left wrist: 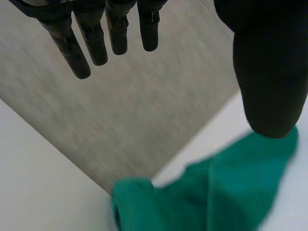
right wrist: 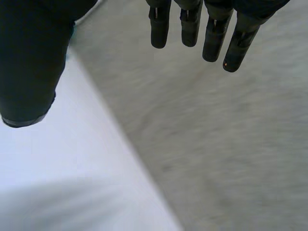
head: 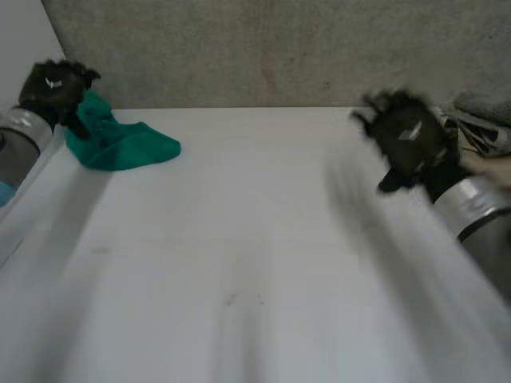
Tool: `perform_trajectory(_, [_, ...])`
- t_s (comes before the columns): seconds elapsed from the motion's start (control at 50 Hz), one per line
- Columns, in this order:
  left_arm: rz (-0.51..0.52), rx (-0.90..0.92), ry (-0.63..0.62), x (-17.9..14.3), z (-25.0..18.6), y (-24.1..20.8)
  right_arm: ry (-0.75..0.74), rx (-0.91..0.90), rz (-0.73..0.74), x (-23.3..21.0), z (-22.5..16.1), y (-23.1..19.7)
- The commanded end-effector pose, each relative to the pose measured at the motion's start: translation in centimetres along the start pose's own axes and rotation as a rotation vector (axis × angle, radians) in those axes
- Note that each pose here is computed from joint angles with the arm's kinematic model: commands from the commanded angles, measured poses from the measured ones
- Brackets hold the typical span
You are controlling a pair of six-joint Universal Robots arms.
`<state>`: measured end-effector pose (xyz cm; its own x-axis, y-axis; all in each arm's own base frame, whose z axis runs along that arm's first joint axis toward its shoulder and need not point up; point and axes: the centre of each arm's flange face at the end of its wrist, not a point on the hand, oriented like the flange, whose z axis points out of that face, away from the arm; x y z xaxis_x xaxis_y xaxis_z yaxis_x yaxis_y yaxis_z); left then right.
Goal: Fold the laundry.
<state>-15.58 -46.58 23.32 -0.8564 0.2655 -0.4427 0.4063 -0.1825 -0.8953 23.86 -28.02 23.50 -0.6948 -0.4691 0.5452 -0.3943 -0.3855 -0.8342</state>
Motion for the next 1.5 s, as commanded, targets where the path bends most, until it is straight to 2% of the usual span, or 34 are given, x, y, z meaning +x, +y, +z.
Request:
perform_trajectory(0.02, [0.059,-0.095,0.080,0.3,3.1,8.0,-0.102,-0.197,-0.041,-5.8,-1.9,3.1])
perform_trajectory(0.16, [0.056,-0.111,0.100,1.4,4.6,12.3,-0.099,-0.248,-0.027,-6.5,-2.9,4.5])
perform_trajectory(0.44, [0.070,-0.072,0.100,1.9,5.6,15.2,-0.093,-0.242,-0.030,-6.7,-3.2,4.8])
perform_trajectory(0.86, [0.119,0.017,0.060,2.0,6.5,16.1,-0.092,-0.248,-0.031,-6.7,-3.2,4.9])
perform_trajectory(1.5, [0.344,0.081,0.055,2.6,6.8,17.3,-0.093,-0.253,-0.040,-6.8,-3.2,5.1])
